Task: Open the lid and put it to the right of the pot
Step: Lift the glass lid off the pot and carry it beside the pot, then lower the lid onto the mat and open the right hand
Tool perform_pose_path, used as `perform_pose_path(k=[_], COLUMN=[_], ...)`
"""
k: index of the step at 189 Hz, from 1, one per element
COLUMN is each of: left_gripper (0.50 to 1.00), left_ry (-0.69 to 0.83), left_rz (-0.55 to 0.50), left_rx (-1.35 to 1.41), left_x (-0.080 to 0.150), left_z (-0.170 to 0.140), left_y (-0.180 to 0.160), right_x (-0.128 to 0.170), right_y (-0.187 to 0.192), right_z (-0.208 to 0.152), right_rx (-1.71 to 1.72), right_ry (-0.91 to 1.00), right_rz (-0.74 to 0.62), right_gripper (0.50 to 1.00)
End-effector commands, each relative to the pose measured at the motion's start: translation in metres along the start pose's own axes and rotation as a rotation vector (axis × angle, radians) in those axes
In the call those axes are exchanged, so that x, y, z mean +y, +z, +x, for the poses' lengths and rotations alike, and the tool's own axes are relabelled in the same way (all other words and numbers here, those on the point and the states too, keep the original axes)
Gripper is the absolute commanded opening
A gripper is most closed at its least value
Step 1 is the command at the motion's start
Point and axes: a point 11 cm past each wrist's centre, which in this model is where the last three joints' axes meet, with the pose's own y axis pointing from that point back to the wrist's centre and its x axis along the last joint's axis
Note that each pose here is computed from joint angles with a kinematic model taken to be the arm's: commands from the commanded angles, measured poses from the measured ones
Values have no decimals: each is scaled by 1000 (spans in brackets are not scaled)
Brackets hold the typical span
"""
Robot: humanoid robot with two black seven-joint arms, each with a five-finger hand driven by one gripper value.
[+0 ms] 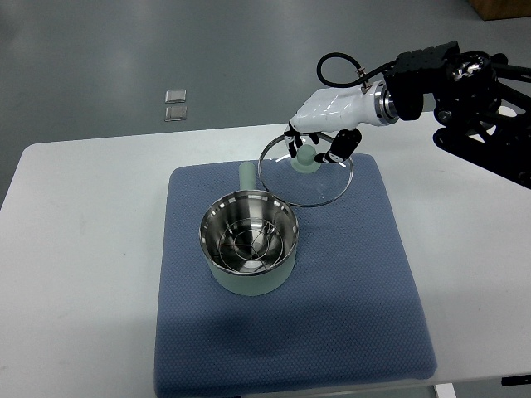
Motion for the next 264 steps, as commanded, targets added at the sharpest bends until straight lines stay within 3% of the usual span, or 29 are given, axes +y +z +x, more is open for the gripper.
perform_pose_path(k=[1, 143, 212, 213, 220, 223, 229, 242, 243, 249, 264], left_gripper=[1000, 1000, 1000, 1000, 1000, 1000, 1000, 1000, 1000, 1000, 1000], left_ry=[0, 0, 0, 0, 0, 0, 0, 0, 0, 0, 0], left_rz=[-1, -1, -1, -3, 0, -1, -1, -1, -1, -1, 0], left_rx=[0, 0, 0, 0, 0, 0, 0, 0, 0, 0, 0], left_x=[0, 0, 0, 0, 0, 0, 0, 0, 0, 0, 0], left_z=[0, 0, 0, 0, 0, 0, 0, 0, 0, 0, 0], left_y=[0, 0, 0, 1, 0, 0, 0, 0, 0, 0, 0], right_x=[2, -21, -21, -21, -21, -21, -21, -21, -20, -20, -18], right_y=[25, 45, 42, 42, 42, 42, 41, 41, 42, 42, 42], right_z=[-12, -116, -128, -129, -129, -128, -127, -127, -125, -124, -121], right_rx=[-39, -127, -149, -152, -152, -155, -154, -154, -155, -155, -151], right_ry=[-2, -103, -120, -121, -118, -116, -112, -114, -112, -111, -111], right_rz=[-65, -153, -143, -141, -141, -141, -137, -137, -136, -135, -131], right_gripper=[500, 500, 502, 591, 684, 749, 815, 836, 874, 901, 915])
